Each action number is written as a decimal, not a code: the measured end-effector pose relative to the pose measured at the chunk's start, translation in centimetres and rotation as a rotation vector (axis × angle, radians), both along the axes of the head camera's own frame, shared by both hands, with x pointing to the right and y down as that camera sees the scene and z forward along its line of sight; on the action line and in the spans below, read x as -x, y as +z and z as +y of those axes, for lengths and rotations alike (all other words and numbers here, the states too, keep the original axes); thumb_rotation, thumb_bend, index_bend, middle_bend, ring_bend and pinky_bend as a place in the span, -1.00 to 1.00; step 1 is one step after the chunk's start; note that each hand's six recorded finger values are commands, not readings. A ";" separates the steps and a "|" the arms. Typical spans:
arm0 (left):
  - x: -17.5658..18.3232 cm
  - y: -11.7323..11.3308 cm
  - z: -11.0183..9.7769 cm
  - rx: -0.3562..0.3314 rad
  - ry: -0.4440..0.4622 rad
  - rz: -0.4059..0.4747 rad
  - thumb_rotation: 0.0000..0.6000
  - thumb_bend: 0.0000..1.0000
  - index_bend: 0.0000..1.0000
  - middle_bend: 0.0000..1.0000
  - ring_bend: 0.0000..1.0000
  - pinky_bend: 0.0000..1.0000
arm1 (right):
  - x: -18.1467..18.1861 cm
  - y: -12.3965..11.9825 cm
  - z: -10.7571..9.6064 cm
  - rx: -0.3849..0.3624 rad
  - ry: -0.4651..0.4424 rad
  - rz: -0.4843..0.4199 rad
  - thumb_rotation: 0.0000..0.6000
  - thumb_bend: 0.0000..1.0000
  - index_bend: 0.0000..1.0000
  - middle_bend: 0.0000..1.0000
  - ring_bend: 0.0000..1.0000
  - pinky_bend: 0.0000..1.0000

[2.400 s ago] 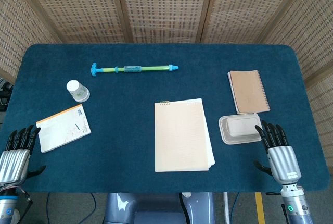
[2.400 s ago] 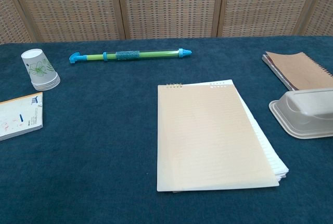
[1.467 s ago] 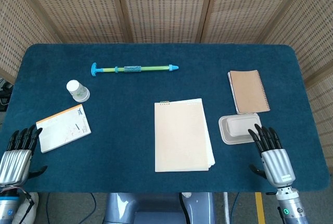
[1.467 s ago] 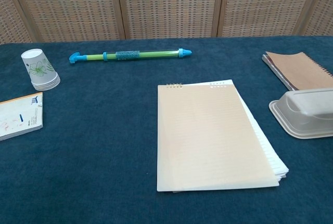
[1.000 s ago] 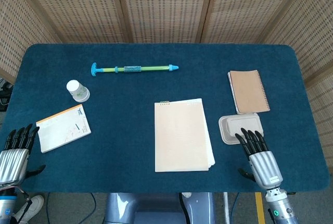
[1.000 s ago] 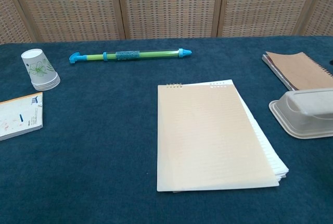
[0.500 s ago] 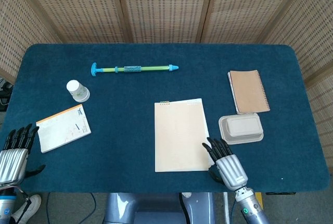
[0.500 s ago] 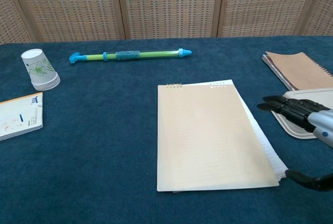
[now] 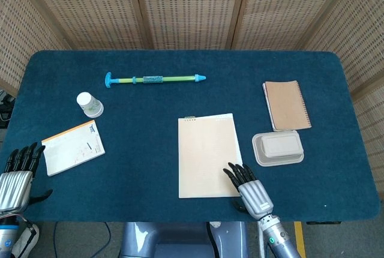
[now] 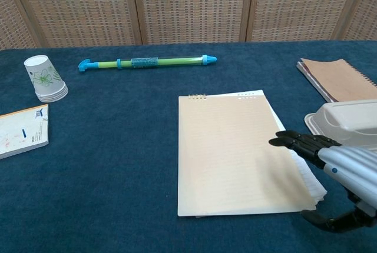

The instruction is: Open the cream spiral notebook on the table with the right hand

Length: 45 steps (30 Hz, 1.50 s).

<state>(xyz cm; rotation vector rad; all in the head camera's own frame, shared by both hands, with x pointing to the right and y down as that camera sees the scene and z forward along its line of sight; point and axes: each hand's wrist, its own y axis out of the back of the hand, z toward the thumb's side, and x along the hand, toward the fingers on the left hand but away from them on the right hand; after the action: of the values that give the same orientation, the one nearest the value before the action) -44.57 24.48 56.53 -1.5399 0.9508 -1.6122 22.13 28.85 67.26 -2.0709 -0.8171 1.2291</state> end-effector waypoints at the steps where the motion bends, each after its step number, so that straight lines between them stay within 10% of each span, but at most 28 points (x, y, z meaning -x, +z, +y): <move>1: 0.0 0.0 0.0 -0.001 0.000 0.000 1.00 -0.77 -1.00 -1.00 -1.00 -1.00 | 0.2 0.2 0.1 0.004 -0.002 -0.001 1.00 -0.10 -0.87 -1.00 -1.00 -1.00; 45: 0.0 -0.1 -0.1 -0.005 -0.004 0.007 1.00 -0.77 -1.00 -1.00 -1.00 -1.00 | 1.8 3.5 -0.1 0.045 0.024 0.009 1.00 -0.10 -0.78 -1.00 -1.00 -1.00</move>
<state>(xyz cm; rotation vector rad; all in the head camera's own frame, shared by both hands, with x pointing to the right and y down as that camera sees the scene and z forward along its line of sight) -44.57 24.41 56.45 -1.5415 0.9615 -1.6069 20.33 28.78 70.75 -2.0954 -0.8196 1.2795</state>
